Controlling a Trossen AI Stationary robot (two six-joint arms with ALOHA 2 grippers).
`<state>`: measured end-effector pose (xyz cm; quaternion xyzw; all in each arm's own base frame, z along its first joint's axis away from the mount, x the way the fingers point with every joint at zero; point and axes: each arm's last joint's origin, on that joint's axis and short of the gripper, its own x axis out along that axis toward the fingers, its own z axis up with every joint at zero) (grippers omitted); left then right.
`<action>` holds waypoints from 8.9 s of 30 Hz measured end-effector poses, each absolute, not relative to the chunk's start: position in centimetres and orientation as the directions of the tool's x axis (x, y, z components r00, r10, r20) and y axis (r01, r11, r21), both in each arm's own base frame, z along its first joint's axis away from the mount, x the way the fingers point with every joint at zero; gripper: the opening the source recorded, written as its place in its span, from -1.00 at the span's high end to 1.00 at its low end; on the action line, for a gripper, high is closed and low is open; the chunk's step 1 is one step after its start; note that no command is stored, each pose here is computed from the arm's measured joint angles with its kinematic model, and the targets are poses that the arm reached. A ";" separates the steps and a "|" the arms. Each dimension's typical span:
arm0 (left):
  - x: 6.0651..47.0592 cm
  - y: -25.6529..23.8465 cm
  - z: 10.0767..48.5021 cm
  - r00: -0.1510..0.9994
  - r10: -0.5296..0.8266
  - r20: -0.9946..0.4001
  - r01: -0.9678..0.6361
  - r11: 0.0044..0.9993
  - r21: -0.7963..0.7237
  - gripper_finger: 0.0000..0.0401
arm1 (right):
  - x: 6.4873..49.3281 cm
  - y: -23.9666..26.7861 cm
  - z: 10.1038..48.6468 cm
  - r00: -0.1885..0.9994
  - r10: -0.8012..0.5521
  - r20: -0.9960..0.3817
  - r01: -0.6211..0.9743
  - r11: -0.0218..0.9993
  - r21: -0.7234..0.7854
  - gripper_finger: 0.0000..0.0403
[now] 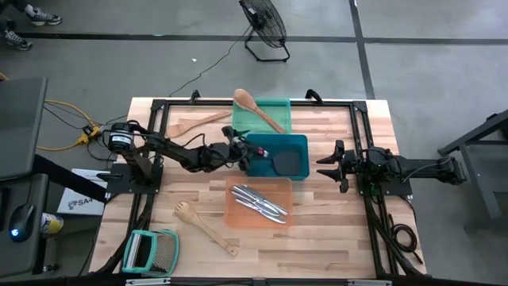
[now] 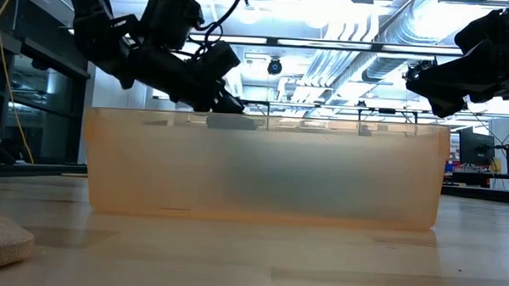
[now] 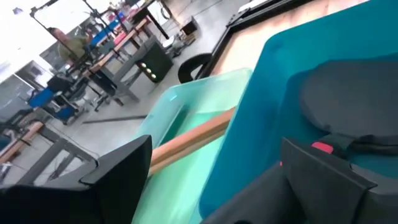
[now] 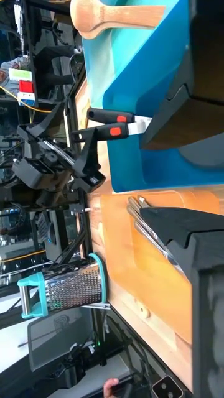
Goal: Pick & Place Kitchen Items
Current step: Put the black spatula into the blue bin, then put the wooden serving spoon into the green bin
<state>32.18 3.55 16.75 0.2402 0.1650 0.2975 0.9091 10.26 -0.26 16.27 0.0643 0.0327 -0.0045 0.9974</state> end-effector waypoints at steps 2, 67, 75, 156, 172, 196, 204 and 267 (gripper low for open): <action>32.0 3.5 17.0 0.768 0.618 -0.165 -0.465 0.716 0.520 -0.72 | 10.3 -0.3 16.3 0.998 -0.005 -0.066 0.013 0.992 0.128 0.26; 27.6 4.1 18.5 0.795 0.541 -0.275 -0.599 0.773 -0.212 1.00 | 10.3 -0.3 16.3 0.998 -0.007 -0.066 0.015 0.992 0.128 0.26; 26.2 3.6 21.0 0.854 0.453 -0.256 -0.497 0.855 -0.146 1.00 | 10.3 -0.3 16.3 0.998 -0.007 -0.066 0.015 0.992 0.128 0.26; 20.6 -17.7 16.3 0.364 -0.185 -0.913 0.489 0.872 0.018 -0.01 | 10.3 -0.3 16.3 0.998 -0.007 -0.065 0.015 0.992 0.128 0.26; 22.4 -17.2 15.8 0.290 -0.142 -0.946 0.522 0.852 0.032 -0.01 | 10.3 -0.3 16.3 0.998 -0.007 -0.065 0.015 0.992 0.128 0.26; 22.5 -17.3 14.0 0.220 -0.098 -0.971 0.544 0.838 0.039 -0.01 | 10.3 -0.3 16.3 0.998 -0.007 -0.066 0.015 0.992 0.128 0.26; 22.4 -17.3 13.4 0.184 -0.092 -0.979 0.566 0.824 0.029 0.25 | 10.3 -0.3 16.3 0.998 -0.007 -0.066 0.015 0.992 0.128 0.26; 26.9 -20.0 32.8 0.492 -0.033 -0.870 0.500 0.829 0.251 0.65 | 10.3 -0.3 16.3 0.998 -0.006 -0.066 0.015 0.992 0.128 0.26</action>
